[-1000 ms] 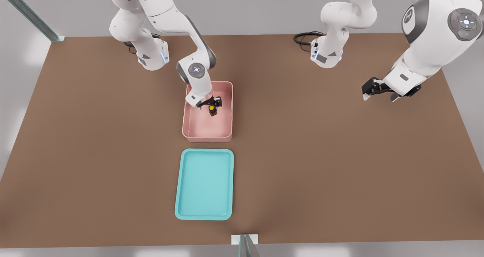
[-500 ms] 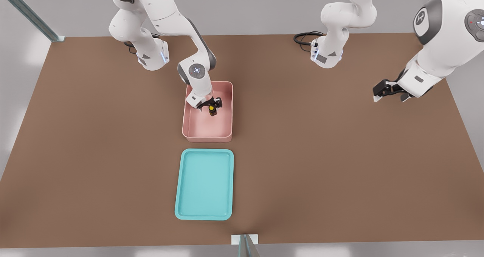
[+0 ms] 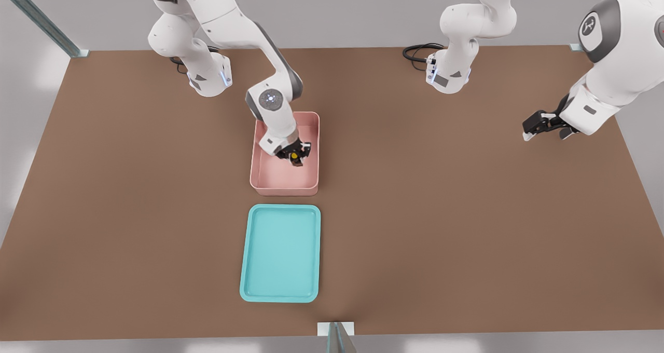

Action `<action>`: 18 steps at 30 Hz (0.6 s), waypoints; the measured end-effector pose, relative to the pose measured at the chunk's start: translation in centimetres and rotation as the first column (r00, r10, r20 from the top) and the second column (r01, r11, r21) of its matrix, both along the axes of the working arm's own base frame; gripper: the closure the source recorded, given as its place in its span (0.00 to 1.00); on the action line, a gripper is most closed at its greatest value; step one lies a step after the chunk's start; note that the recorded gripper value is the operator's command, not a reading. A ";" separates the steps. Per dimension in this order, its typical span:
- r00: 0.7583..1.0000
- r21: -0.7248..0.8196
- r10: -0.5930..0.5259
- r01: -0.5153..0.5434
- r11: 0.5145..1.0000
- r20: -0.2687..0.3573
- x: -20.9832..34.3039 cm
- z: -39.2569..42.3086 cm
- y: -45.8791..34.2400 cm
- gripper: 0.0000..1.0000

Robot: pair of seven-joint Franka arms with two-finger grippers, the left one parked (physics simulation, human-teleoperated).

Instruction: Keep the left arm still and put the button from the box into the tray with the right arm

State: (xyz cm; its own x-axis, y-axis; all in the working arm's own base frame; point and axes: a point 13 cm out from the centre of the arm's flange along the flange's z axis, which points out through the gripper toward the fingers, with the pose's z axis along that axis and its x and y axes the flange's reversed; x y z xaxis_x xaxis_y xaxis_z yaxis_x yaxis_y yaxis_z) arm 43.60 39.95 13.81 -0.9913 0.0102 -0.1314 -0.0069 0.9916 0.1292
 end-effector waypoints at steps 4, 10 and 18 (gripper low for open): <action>0.997 0.045 -0.055 0.053 0.998 0.046 9.9 7.4 -0.3 0.53; 0.992 0.013 -0.092 0.091 0.996 0.082 25.5 7.0 -3.5 0.54; 0.999 0.008 -0.002 0.002 1.000 0.035 29.7 2.7 -6.2 0.00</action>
State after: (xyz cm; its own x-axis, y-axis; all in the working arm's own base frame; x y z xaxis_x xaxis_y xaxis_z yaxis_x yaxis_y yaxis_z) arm 73.27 33.77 16.53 -0.9861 0.0135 -0.1658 -0.0095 0.9905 0.1370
